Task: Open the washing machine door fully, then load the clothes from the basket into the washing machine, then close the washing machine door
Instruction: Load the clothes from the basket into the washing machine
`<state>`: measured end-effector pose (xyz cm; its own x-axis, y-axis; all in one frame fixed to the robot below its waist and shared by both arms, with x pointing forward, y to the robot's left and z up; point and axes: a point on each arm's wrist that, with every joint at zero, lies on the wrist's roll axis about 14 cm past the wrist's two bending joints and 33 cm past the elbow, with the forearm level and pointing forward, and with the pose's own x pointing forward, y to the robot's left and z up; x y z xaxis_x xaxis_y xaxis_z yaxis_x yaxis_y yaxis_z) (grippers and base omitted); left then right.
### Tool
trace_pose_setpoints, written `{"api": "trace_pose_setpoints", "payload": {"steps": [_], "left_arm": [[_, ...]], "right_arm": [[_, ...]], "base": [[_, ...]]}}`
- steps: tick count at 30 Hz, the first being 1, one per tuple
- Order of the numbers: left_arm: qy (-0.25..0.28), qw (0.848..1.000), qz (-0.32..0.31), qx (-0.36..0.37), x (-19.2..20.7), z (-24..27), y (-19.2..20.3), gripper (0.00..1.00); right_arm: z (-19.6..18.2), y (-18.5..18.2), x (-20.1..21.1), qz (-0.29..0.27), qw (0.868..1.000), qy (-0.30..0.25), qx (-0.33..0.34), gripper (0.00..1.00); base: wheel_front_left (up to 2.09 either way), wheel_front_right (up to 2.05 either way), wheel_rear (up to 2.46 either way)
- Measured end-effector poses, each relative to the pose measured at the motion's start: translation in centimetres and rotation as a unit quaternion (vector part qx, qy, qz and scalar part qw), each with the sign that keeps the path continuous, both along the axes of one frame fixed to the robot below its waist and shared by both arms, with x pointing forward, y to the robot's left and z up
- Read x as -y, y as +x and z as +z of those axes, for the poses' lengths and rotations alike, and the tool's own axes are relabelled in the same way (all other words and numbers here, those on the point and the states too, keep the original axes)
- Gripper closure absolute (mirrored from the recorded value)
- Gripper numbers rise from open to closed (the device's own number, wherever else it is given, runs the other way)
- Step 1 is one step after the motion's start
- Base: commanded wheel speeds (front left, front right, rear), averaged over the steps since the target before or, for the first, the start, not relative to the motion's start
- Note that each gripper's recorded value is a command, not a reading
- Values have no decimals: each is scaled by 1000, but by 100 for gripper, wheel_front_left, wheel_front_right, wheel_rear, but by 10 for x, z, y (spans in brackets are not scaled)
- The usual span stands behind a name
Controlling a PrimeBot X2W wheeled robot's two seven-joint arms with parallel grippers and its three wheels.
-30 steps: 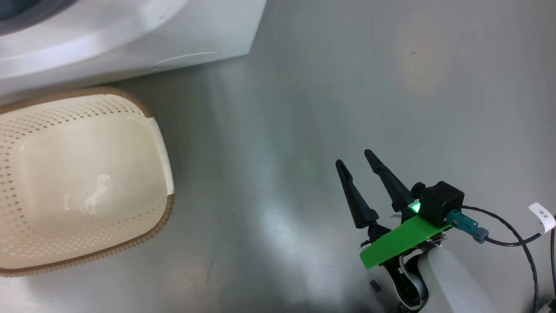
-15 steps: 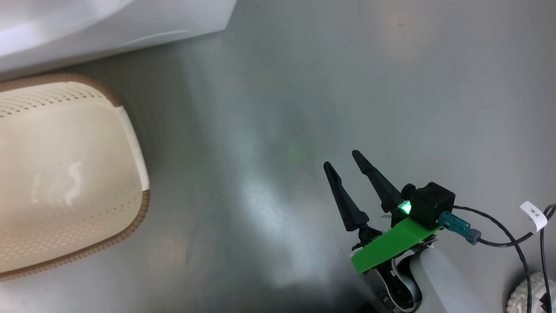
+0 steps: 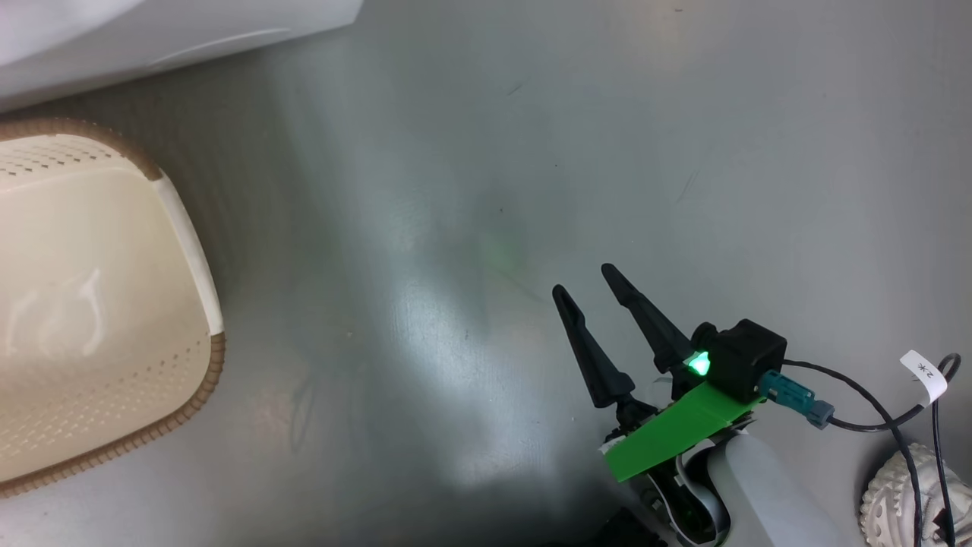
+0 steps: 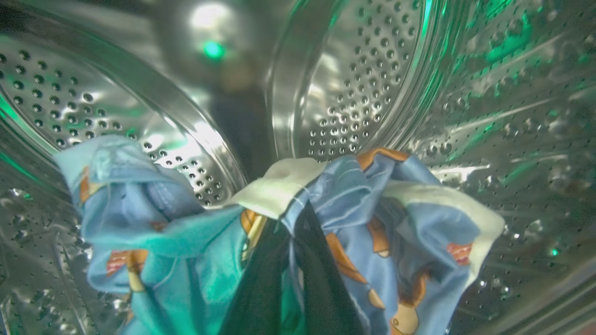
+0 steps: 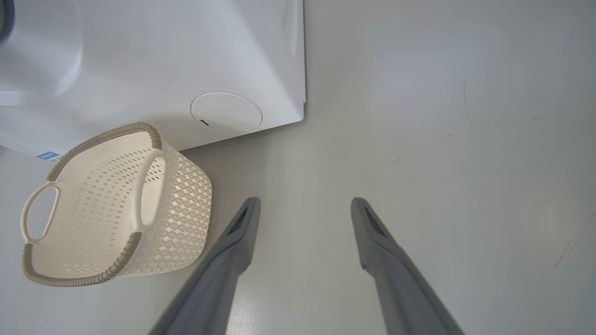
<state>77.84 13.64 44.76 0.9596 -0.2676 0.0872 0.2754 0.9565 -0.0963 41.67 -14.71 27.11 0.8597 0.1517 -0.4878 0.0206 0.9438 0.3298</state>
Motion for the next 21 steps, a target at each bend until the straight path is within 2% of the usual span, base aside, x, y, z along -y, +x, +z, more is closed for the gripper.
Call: {"api": "trace_pose_setpoints", "payload": {"steps": [6,13,14,15,21], "left_arm": [[-4,997,-7,-80,3,-30,1,100],[-3,997,-5,-76,-2,-31,2,100],[-4,998,-4,-69,-3,-29,2,78],[-8,998,-1,-60,-4,-27,2,0],[-14,999,7,-38,-6,-19,-1,0]], "right_arm": [[0,-2,1,-1,1000,0,-2,0],[-1,-2,1,-2,1000,-1,-3,0],[-1,-1,2,-2,1000,-1,-3,0],[-1,-1,2,-3,1000,-1,-2,0],[0,3,0,-2,1000,2,3,0]], "base": [[0,0,0],[0,0,0],[0,0,0],[0,0,0],[0,0,0]]}}
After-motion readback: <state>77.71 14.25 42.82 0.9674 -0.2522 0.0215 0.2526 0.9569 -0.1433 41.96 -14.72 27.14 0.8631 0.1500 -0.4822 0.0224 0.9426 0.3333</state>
